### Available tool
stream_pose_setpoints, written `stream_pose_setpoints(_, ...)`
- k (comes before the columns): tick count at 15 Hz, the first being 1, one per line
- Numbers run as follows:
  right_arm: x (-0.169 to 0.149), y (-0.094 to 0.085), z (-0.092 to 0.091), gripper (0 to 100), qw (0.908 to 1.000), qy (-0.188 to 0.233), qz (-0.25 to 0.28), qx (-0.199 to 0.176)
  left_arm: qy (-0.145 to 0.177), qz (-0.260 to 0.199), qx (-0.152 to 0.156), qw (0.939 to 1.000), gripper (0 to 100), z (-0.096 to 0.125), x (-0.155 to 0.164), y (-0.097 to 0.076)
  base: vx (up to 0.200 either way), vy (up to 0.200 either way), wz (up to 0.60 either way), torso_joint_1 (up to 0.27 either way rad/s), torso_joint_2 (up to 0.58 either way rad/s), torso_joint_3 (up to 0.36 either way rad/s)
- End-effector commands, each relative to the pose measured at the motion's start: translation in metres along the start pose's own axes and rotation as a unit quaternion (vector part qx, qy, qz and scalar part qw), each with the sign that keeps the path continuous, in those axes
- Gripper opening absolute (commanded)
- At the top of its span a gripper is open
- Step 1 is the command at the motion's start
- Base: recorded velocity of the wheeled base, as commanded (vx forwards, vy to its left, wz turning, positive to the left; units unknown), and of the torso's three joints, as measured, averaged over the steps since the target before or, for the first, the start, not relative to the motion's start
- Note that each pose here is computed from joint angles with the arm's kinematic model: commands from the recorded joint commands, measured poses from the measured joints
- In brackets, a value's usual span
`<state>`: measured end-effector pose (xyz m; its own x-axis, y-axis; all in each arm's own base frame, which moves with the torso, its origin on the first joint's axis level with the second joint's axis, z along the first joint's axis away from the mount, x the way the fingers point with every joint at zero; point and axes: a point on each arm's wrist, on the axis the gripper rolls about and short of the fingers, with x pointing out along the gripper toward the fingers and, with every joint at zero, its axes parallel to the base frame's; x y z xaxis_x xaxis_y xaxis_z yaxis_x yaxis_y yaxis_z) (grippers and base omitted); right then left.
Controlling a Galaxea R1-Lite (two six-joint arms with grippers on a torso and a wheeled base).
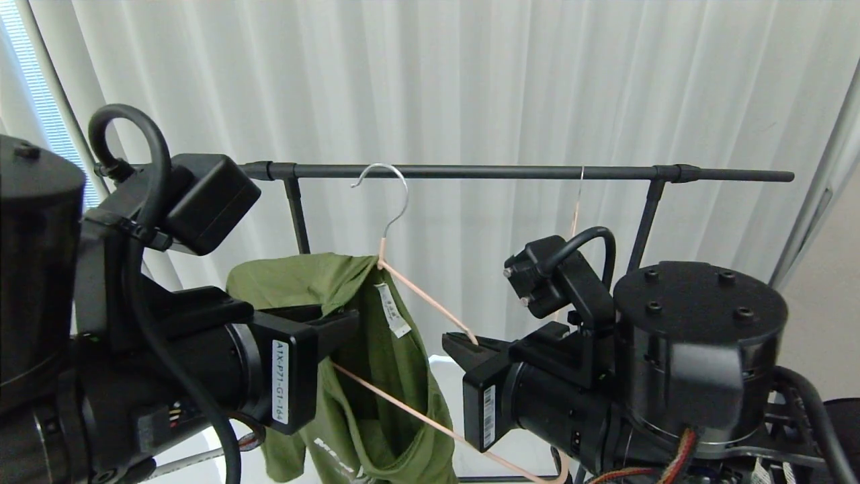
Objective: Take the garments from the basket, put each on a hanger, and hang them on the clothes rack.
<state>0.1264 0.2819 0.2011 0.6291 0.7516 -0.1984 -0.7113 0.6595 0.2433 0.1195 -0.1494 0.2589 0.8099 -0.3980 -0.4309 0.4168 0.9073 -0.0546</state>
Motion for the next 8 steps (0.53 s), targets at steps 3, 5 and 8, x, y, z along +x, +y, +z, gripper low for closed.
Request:
stream_pose_setpoints(3,0.002,0.001,0.003,0,0.9994,-0.029,-0.017,-0.003,-0.006,-0.001,-0.003,1.0,100,0.001,-0.004,0.002,0.0,0.0,0.0,0.0,0.0,0.0)
stream_pose_setpoints(5,0.001,-0.001,0.001,0,0.9989,-0.039,-0.026,-0.001,-0.009,-0.002,-0.005,0.9999,100,0.001,-0.007,0.003,0.0,0.0,0.0,0.0,0.0,0.0)
stream_pose_setpoints(8,-0.006,-0.004,0.0,0,0.9978,-0.06,-0.022,-0.015,-0.013,-0.002,-0.006,0.9999,100,-0.002,-0.012,0.007,0.0,0.0,0.0,0.0,0.0,0.0)
